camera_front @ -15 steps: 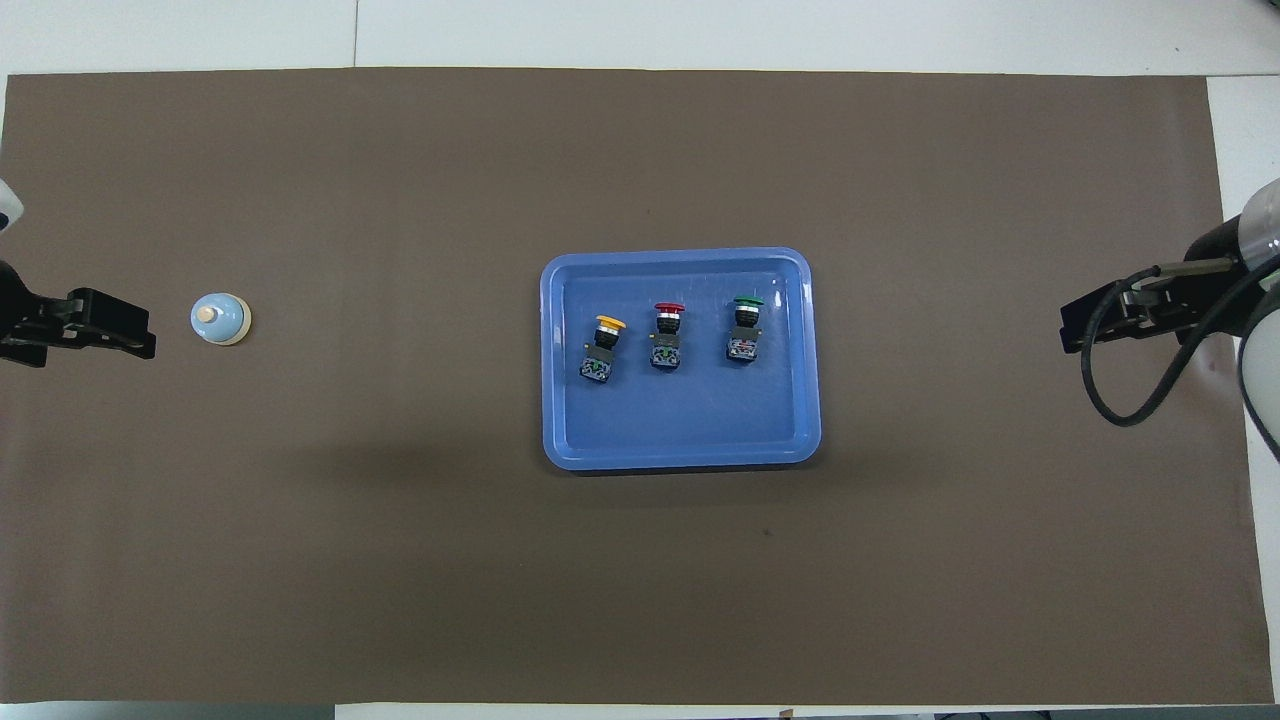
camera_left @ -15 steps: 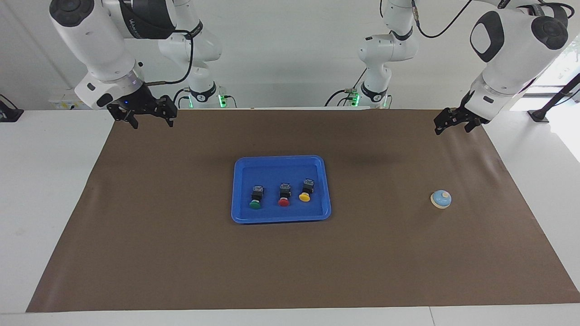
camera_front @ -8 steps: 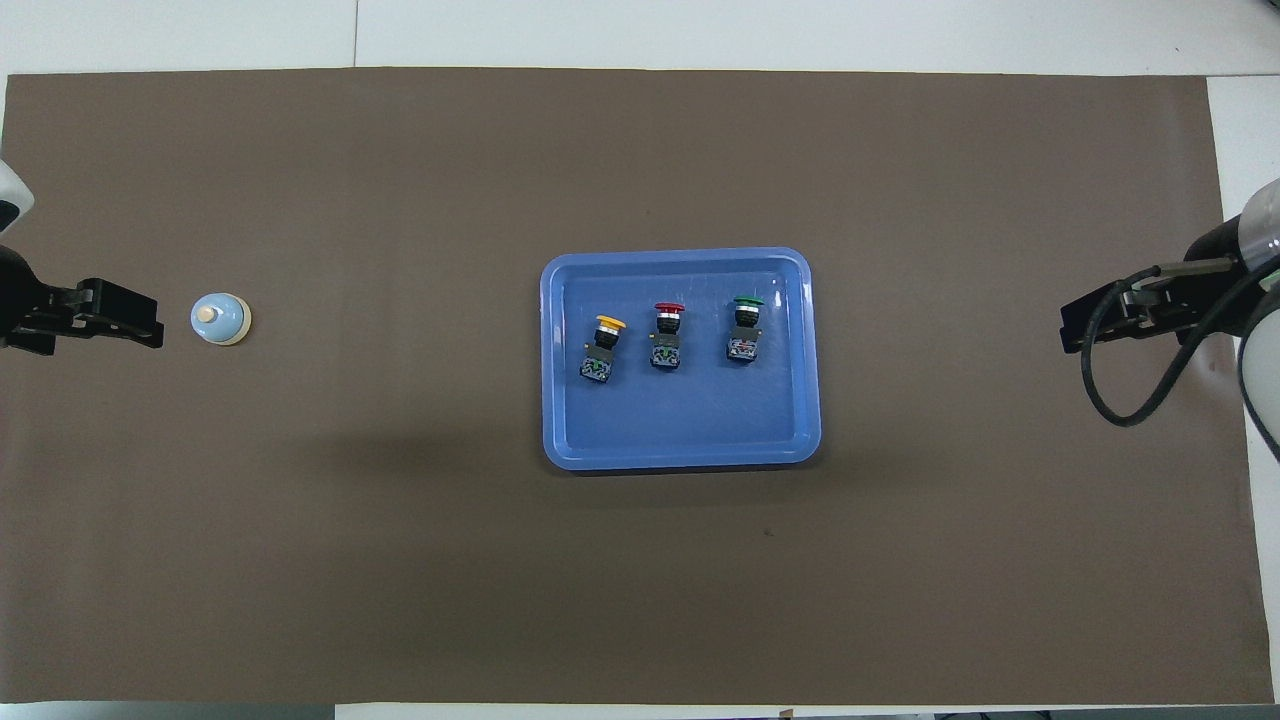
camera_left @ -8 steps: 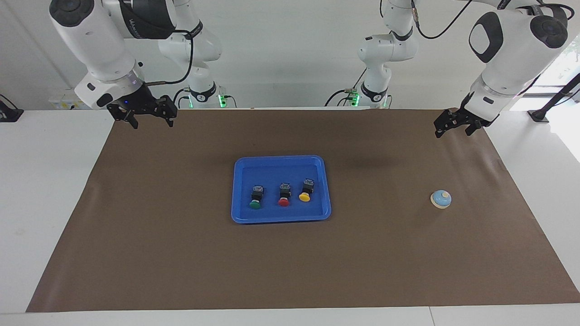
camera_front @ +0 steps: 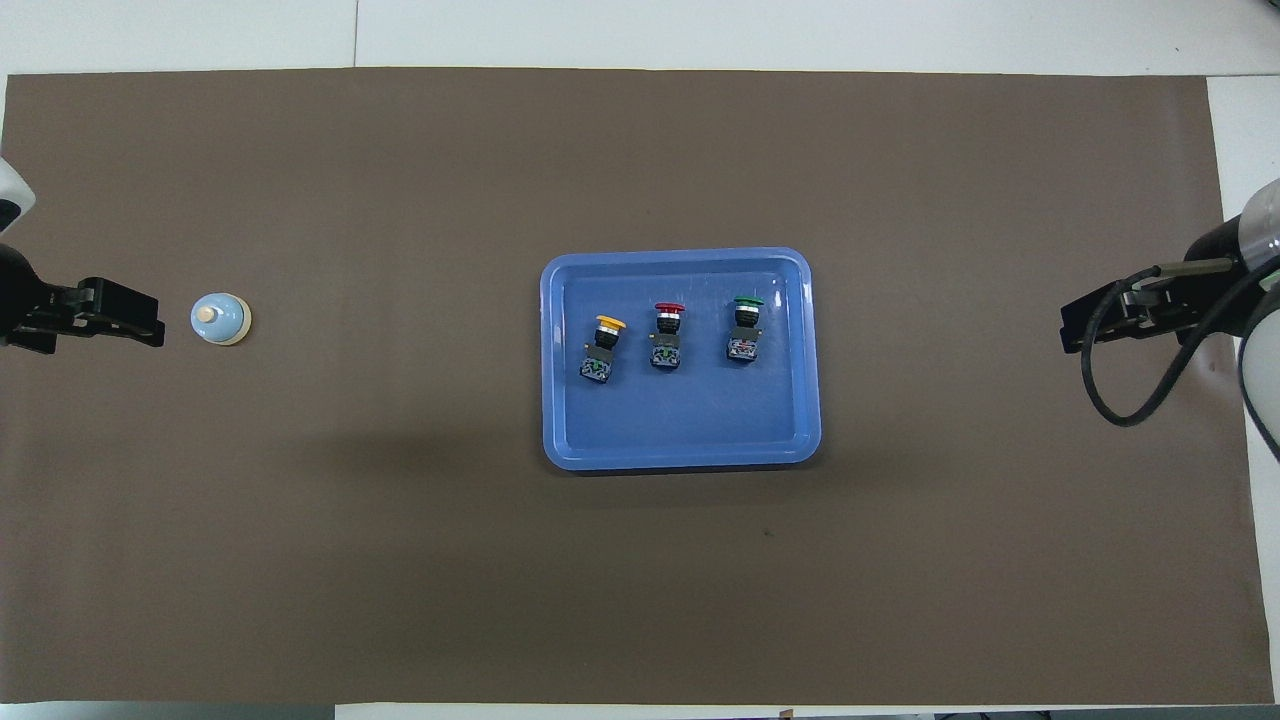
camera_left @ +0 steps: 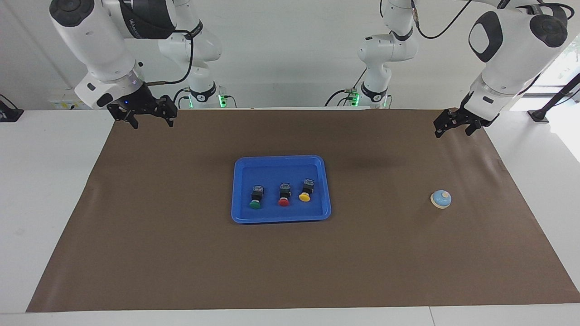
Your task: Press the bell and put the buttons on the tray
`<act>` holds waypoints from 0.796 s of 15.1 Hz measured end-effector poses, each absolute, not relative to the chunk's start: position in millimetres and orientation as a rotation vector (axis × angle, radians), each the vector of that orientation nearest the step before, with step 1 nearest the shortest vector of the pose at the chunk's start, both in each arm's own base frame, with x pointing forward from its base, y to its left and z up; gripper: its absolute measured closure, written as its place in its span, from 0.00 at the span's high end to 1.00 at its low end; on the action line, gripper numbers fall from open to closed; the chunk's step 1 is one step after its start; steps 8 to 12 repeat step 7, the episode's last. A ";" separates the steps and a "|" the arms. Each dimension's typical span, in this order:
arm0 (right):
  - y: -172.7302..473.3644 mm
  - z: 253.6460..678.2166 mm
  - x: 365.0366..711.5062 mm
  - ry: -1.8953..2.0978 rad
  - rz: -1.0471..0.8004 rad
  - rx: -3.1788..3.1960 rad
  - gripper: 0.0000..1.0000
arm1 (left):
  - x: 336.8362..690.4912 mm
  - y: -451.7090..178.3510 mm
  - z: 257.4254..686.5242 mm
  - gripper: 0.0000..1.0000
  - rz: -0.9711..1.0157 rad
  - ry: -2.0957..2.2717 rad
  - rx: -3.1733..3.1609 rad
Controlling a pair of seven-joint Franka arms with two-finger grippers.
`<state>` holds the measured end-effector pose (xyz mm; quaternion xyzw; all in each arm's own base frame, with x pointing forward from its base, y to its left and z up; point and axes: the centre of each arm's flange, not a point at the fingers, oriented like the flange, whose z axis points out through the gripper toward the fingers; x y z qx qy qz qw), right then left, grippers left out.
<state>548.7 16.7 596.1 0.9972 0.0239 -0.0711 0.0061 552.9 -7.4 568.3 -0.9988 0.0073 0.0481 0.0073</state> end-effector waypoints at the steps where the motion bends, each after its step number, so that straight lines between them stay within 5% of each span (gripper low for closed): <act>1: 16.5 596.1 548.7 0.074 -0.222 3.121 1.00 | 552.9 -7.4 568.1 1.00 0.151 0.023 -3.123; 12: 17.7 596.1 548.7 0.078 -0.222 3.120 1.00 | 553.4 -7.6 567.4 1.00 0.152 0.023 -3.123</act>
